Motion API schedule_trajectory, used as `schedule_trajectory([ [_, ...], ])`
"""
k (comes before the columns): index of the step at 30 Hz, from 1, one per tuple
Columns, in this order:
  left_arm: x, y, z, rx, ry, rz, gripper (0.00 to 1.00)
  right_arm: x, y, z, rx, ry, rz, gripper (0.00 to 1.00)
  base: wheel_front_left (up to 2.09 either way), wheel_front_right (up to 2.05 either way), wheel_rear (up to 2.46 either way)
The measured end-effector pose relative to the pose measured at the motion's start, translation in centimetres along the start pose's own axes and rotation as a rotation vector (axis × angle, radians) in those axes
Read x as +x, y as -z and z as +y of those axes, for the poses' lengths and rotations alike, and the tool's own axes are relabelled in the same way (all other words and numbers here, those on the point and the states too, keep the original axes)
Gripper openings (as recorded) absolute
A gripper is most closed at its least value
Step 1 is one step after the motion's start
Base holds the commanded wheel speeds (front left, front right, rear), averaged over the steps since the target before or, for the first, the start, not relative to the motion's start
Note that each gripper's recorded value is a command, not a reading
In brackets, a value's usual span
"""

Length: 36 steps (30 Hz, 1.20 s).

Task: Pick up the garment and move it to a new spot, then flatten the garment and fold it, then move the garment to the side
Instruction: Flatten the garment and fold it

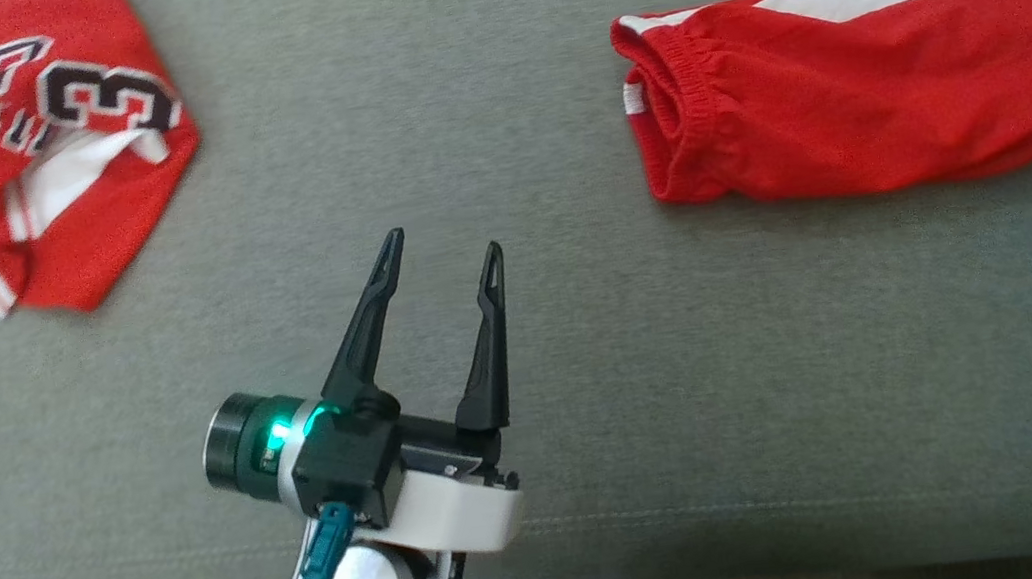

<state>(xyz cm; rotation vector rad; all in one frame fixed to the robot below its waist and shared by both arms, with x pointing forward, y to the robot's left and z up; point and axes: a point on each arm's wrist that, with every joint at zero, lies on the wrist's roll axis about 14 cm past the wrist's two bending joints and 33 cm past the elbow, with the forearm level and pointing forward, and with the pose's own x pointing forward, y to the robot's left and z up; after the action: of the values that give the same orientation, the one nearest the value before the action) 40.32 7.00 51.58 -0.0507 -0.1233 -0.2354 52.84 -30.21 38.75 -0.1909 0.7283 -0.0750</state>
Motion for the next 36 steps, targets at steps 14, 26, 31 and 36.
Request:
schedule_trajectory([
  [14,0.0,-0.3,-1.6,0.002,0.064,-0.008,1.00,-3.6,-8.9,8.4,-0.247,-0.137,-0.272,0.00,0.00,0.00,0.00],
  [26,-1.3,-1.1,0.1,0.029,0.007,-0.014,1.00,-6.4,-7.1,21.2,-0.391,-0.399,-0.251,0.00,0.00,0.00,0.00],
  [31,-1.5,-1.1,0.4,0.026,-0.007,-0.012,1.00,-8.2,-3.8,25.5,-0.436,-0.522,-0.213,0.00,0.00,0.00,0.00],
  [36,-1.3,-1.1,-0.1,0.020,0.009,-0.016,1.00,-10.0,-3.8,26.9,-0.395,-0.574,-0.257,1.00,0.00,0.00,0.00],
])
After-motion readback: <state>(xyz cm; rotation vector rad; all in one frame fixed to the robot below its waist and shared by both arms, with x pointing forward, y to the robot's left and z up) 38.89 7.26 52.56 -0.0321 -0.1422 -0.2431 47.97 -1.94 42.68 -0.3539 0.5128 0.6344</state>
